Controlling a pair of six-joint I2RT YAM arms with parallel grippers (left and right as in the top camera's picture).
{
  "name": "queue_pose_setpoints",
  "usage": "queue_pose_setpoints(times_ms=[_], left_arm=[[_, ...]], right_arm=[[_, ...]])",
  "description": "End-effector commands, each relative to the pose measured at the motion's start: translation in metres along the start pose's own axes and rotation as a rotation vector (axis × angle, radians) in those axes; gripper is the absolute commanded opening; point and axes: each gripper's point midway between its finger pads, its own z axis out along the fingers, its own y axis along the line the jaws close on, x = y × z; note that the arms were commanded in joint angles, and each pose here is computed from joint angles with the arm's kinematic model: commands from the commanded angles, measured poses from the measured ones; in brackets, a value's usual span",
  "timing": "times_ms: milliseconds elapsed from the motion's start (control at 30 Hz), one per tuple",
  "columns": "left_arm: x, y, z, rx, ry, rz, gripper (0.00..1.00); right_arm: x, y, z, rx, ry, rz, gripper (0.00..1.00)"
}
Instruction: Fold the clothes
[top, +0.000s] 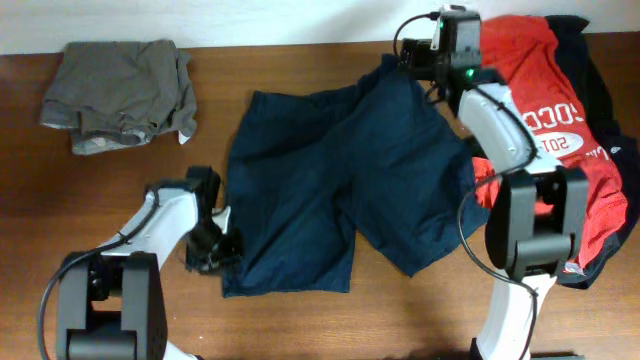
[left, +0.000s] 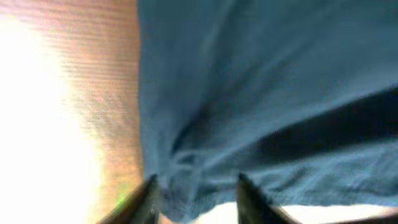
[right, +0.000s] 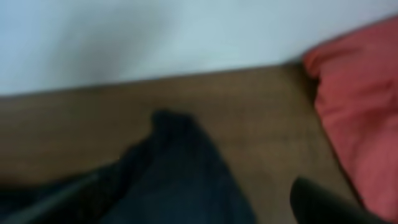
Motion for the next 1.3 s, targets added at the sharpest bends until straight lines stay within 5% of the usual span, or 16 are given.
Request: queue_pose_setpoints(times_ms=[0, 267, 600, 867, 1267], left_arm=[[-0.031, -0.013, -0.045, 0.007, -0.114, 0.071, 0.59], [-0.091, -0.038, -0.134, 0.002, -0.402, 0.247, 0.97], [-0.208, -0.09, -0.136, 0.14, -0.749, 0.504, 0.99], [-0.281, -0.092, -0.08, 0.114, -0.796, 0.577, 0.99], [-0.342, -0.108, -0.086, 0.113, -0.907, 0.602, 0.99]], right_arm=[[-0.054, 0.038, -0.085, -0.157, -0.051, -0.004, 0.99], [-0.011, 0.041, -0.124, -0.171, 0.193, 0.018, 0.99], [0.035, 0.049, -0.137, -0.195, 0.379, -0.045, 0.99], [0.053, 0.044, -0.144, -0.187, 0.454, -0.098, 0.99], [0.056, 0.044, -0.145, -0.18, 0.463, -0.099, 0.99]])
